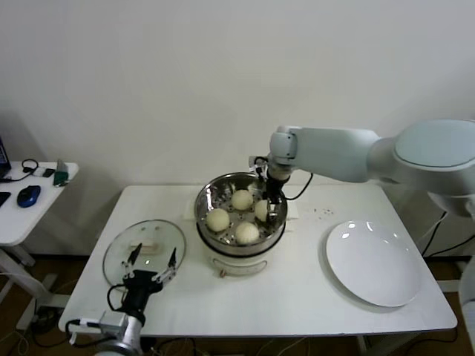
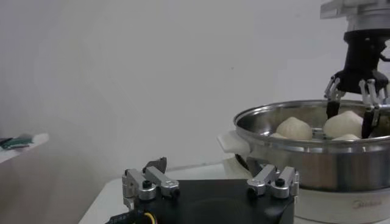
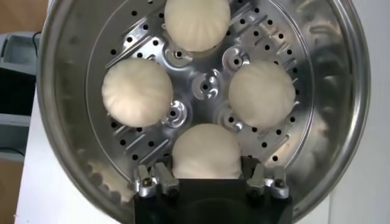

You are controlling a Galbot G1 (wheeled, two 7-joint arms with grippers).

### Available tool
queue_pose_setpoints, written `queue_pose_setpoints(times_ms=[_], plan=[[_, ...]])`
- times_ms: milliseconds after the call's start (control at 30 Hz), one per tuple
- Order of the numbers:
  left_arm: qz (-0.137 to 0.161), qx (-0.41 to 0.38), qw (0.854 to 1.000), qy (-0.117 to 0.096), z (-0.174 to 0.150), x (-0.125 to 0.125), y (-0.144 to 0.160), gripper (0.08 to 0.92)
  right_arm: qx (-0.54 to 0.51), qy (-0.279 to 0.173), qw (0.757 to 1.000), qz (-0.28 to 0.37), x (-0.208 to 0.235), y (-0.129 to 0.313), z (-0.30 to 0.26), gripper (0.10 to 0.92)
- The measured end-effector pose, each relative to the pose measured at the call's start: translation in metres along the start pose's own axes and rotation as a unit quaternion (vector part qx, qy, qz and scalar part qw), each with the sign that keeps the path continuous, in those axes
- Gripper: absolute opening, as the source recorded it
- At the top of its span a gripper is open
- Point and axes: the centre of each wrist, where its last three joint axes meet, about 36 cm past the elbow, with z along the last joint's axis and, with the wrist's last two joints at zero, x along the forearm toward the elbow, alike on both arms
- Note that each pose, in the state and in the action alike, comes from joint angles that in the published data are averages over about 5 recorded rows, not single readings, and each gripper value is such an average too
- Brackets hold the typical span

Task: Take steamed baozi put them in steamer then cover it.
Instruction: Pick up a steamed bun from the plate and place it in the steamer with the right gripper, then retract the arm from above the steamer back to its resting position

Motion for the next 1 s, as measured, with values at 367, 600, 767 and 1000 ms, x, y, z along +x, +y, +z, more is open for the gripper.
queue_pose_setpoints(times_ms=[367,600,767,1000], plan=[[-0.002,-0.002,1.000,0.001,0.002,-0.003,0.002,0.823,0.000,-0.007,1.000,0.005,0.009,0.001,0.001,0.823],[-0.007,-0.011,1.000,-0.002,0.003,-0.005,0.006,0.823,0.000,-0.036,0.999,0.020,0.044,0.005,0.021,0.823],[-0.011,-0.024,1.000,-0.003,0.006,-0.006,0.010,0.823,-0.005,-0.082,0.995,0.060,0.071,0.014,0.056,0.823],[-0.005,-0.047,0.999,-0.002,0.003,-0.003,0.010,0.823,-0.039,-0.197,0.965,0.170,0.075,0.051,0.118,0.823]])
